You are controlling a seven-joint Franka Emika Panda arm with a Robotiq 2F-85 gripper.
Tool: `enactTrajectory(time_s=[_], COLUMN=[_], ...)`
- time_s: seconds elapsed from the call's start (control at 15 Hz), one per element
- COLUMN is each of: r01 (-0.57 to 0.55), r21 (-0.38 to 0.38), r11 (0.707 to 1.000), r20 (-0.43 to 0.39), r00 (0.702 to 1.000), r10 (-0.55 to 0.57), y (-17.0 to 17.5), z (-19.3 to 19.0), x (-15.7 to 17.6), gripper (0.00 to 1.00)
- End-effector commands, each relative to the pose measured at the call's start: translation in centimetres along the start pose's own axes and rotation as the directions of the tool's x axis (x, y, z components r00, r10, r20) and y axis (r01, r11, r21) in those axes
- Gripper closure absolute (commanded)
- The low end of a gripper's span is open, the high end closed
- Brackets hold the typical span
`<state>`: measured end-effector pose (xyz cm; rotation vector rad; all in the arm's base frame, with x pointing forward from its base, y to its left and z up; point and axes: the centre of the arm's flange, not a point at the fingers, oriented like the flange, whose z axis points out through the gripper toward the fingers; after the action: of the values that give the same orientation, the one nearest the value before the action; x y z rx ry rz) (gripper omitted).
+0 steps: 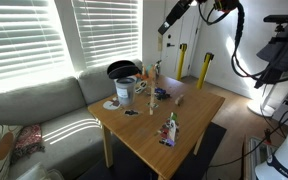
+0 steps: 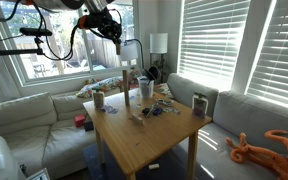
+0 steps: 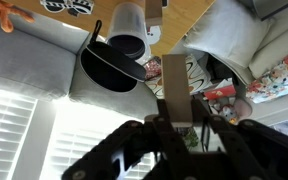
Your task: Take a block and add it upright to the block stack
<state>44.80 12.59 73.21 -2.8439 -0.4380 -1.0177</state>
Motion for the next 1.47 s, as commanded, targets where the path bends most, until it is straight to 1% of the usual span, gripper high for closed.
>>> enactTrajectory(time_s=[0.0,0.07,0.13,0.33,0.53,0.67,0.87,1.0,1.07,1.2,1.27,1.33,1.4], r01=[0.000,0.000,-0.001,0.008,-0.019,-0.037,-0.031,-0.059,-0.043,-0.054,-0.056,-0.036,-0.020], r21=[0.000,0.001,0.013,-0.005,-0.008,-0.010,0.001,0.002,-0.018,-0.019,-0.019,0.009,0.019], r11=[1.000,1.000,1.000,1.000,1.000,0.999,1.000,0.998,0.999,0.998,0.998,0.999,1.000], r20=[0.001,0.005,-0.010,-0.050,-0.075,-0.063,0.001,0.017,0.005,0.012,0.012,-0.013,-0.035], r00=[1.000,1.000,1.000,0.999,0.997,0.997,1.000,0.998,0.999,0.998,0.998,0.999,0.999], r10=[0.000,0.000,0.001,-0.009,0.019,0.036,0.031,0.059,0.043,0.054,0.056,0.036,0.021], y=[0.0,0.0,-0.1,0.4,1.0,1.5,2.3,3.2,2.5,3.1,3.2,3.0,2.7], z=[0.1,0.3,0.7,0.8,1.0,1.3,1.7,2.1,2.8,2.9,2.9,3.3,3.4], x=[0.0,0.1,0.0,-0.8,-2.0,-2.8,-4.4,-4.5,-3.3,-3.6,-3.6,-3.6,-3.5], gripper=[0.72,0.72,0.93,0.93,0.93,0.93,0.93,0.93,0.72,0.72,0.93,0.93,0.93])
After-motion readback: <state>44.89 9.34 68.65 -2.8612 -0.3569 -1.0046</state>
